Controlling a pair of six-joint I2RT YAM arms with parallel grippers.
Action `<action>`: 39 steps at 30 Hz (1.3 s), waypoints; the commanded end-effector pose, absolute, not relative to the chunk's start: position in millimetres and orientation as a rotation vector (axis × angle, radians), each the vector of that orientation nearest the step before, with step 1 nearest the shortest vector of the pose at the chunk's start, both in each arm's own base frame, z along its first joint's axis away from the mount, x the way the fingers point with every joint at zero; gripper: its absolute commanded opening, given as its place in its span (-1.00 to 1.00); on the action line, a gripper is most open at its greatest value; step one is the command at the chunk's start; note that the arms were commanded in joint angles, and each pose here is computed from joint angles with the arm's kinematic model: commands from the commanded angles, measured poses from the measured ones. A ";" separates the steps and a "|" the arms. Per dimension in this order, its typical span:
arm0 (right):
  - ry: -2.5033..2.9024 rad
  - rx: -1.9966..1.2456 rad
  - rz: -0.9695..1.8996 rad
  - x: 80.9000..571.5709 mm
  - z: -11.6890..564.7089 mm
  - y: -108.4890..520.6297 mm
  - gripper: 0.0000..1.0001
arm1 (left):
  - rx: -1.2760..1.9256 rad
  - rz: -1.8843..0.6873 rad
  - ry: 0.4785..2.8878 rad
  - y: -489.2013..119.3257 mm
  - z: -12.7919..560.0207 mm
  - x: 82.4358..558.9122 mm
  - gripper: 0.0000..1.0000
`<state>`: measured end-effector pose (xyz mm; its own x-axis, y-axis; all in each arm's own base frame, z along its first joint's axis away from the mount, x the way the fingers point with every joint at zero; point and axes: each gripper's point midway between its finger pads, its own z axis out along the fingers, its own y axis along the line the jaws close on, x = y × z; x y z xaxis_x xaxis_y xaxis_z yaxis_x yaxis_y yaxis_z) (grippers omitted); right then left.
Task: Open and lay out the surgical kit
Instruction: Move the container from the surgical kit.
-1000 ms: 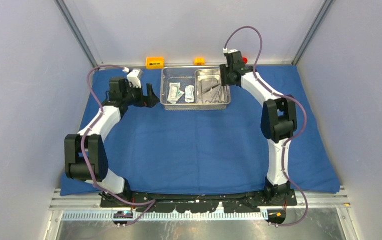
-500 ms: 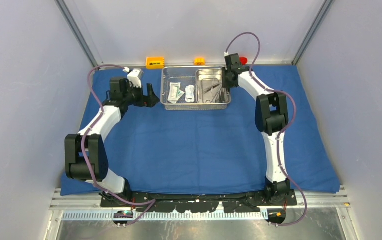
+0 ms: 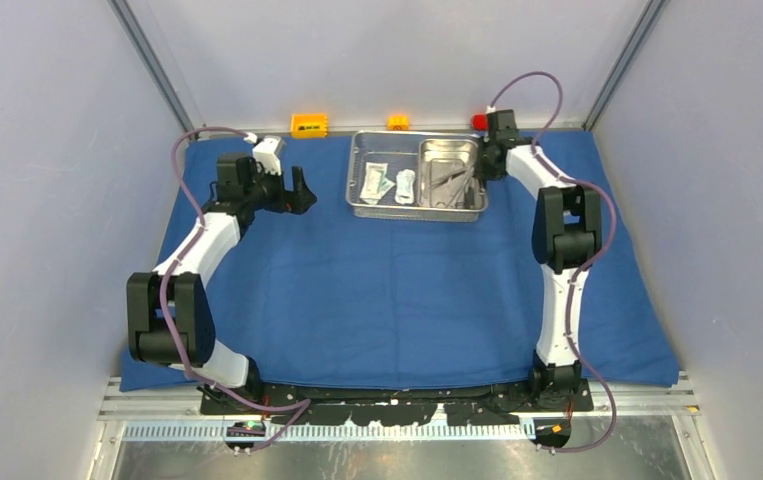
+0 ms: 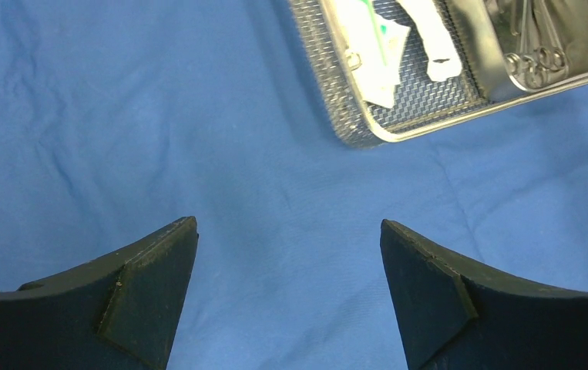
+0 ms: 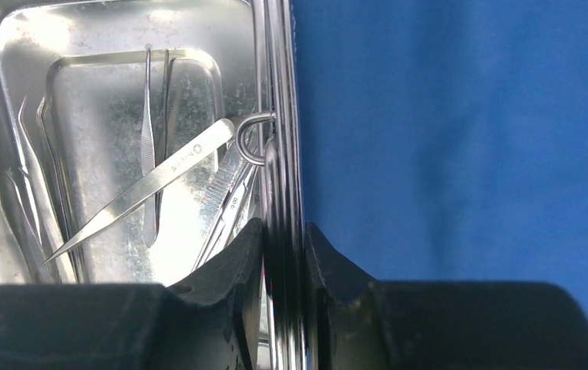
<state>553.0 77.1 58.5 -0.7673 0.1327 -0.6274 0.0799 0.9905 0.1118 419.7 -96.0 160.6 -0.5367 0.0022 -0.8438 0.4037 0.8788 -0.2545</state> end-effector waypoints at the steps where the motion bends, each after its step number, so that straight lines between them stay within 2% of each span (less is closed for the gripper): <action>1: 2.379 0.292 -0.065 547.0 94.8 -7.6 -0.82 | 0.340 -0.490 1.990 -96.8 191.5 422.7 0.80; 7: 2.421 0.230 -0.159 536.2 90.4 -62.6 -0.85 | 0.345 -0.492 1.992 -97.5 190.7 421.4 0.81; 21: 2.566 -0.212 -0.279 530.8 70.0 -89.0 -0.95 | 0.354 -0.477 1.996 -95.6 189.1 420.3 0.80; 39: 2.488 0.174 -0.312 564.2 71.8 -115.3 -0.99 | 0.350 -0.470 2.017 -95.7 186.5 421.6 0.81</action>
